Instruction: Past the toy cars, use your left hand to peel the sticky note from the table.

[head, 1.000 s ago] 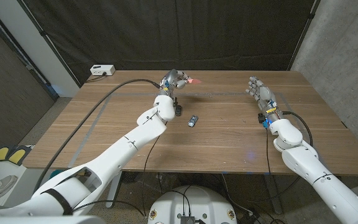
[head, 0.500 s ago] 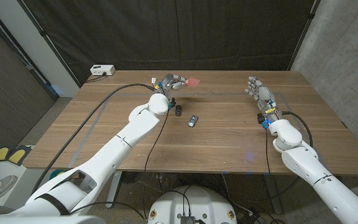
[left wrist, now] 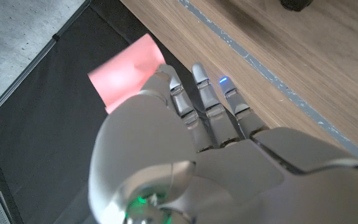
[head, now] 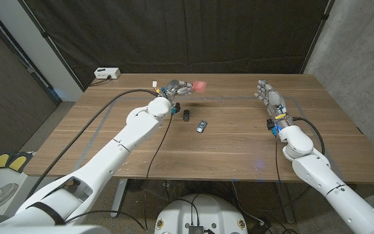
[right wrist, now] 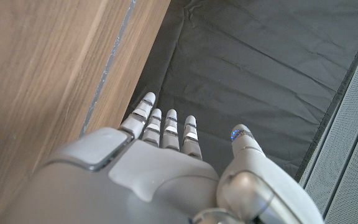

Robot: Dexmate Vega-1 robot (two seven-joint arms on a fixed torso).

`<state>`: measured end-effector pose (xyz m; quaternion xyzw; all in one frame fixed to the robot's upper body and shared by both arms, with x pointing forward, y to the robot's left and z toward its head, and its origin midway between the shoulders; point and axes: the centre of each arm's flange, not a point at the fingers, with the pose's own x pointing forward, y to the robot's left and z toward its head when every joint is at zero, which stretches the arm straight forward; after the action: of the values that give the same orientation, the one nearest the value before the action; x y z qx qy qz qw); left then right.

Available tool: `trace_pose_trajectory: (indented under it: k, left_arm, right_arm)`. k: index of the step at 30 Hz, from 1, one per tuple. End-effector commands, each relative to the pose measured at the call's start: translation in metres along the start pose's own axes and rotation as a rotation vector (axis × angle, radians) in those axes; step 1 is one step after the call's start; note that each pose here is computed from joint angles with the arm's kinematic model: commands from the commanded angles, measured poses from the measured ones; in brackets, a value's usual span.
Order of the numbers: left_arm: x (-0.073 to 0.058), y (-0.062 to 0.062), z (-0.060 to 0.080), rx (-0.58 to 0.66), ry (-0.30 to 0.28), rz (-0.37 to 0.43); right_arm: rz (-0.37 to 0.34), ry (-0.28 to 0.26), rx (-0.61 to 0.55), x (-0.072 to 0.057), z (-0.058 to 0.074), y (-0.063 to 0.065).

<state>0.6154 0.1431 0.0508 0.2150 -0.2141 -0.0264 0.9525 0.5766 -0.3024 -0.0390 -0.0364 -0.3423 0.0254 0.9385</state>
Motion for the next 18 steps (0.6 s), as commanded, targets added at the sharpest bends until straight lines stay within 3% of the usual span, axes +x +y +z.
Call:
trace_pose_trajectory:
  k: [1,10,18]
  left_arm:
    - [0.004,0.01,0.0,0.008,-0.079,-0.099]
    - [0.008,0.02,0.0,0.063,-0.197,-0.148]
    - [0.005,0.027,0.0,0.0,-0.286,-0.138]
  right_arm:
    - [-0.003,0.001,-0.006,0.001,0.001,0.013]
    - [-0.026,0.009,-0.004,0.003,0.0,0.017]
    - [-0.076,0.01,-0.036,0.001,0.005,0.011]
